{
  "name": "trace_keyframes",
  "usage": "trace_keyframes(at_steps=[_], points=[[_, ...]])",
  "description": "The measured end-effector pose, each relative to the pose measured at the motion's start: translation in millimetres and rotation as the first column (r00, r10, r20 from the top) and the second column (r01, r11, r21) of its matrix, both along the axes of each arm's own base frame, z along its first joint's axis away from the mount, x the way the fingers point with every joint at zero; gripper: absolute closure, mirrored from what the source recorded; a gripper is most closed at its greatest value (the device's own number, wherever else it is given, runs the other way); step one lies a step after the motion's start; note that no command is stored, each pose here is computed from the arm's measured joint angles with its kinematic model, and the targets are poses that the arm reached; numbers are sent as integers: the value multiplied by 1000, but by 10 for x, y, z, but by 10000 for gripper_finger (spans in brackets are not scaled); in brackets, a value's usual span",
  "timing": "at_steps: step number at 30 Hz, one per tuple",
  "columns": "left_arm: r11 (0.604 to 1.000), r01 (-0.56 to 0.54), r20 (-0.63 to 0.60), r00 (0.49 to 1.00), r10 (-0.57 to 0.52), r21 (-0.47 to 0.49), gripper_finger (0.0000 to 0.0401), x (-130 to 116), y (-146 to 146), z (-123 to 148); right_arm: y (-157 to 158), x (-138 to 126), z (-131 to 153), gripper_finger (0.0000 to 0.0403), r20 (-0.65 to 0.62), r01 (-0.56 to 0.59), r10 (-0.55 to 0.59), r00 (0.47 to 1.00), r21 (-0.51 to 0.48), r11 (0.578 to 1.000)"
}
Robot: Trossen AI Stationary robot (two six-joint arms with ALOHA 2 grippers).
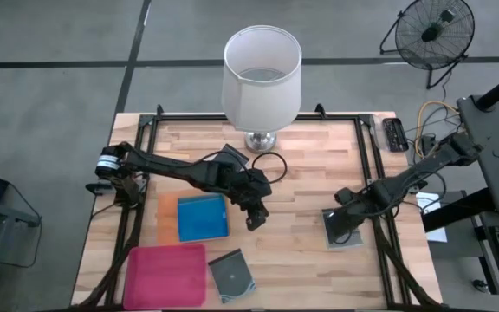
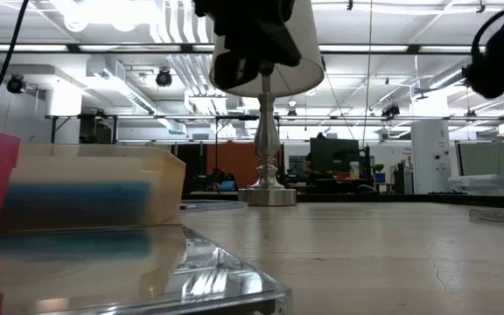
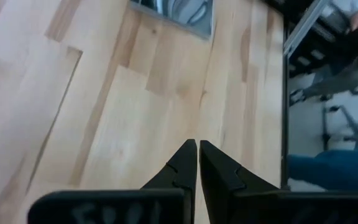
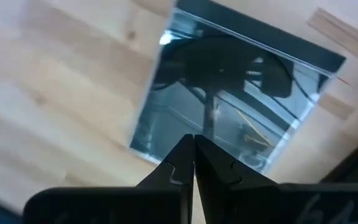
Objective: Pick & place jewel cases by type
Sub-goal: Put the middle black cd case into the pink bin
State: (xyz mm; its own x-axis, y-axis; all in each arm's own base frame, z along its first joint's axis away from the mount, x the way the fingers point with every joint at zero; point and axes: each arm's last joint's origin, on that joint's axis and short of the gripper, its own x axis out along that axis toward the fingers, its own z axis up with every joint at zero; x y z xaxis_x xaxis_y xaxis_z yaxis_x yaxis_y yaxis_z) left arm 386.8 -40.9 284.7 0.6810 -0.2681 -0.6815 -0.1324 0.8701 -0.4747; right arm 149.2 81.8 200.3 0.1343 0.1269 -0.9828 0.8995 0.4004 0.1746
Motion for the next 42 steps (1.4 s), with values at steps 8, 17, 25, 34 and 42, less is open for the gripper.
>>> trace_keyframes(at_steps=[8,17,25,34,42], points=[[998,39,32,999,-41,56,401,-48,70,81,82,154,-205,394,-160,151,-163,973,-86,985],[996,76,11,997,-77,49,401,-68,134,68,194,335,-384,394,-288,189,-223,931,-139,972],[995,57,-67,996,-52,80,401,-121,168,14,249,399,-545,394,-381,161,-205,901,-144,976],[994,31,-82,996,-23,105,401,-129,183,4,297,473,-670,395,-388,139,-173,905,-116,984],[994,30,-81,997,-22,104,401,-128,183,5,352,616,-587,395,-242,157,-176,954,-94,983]])
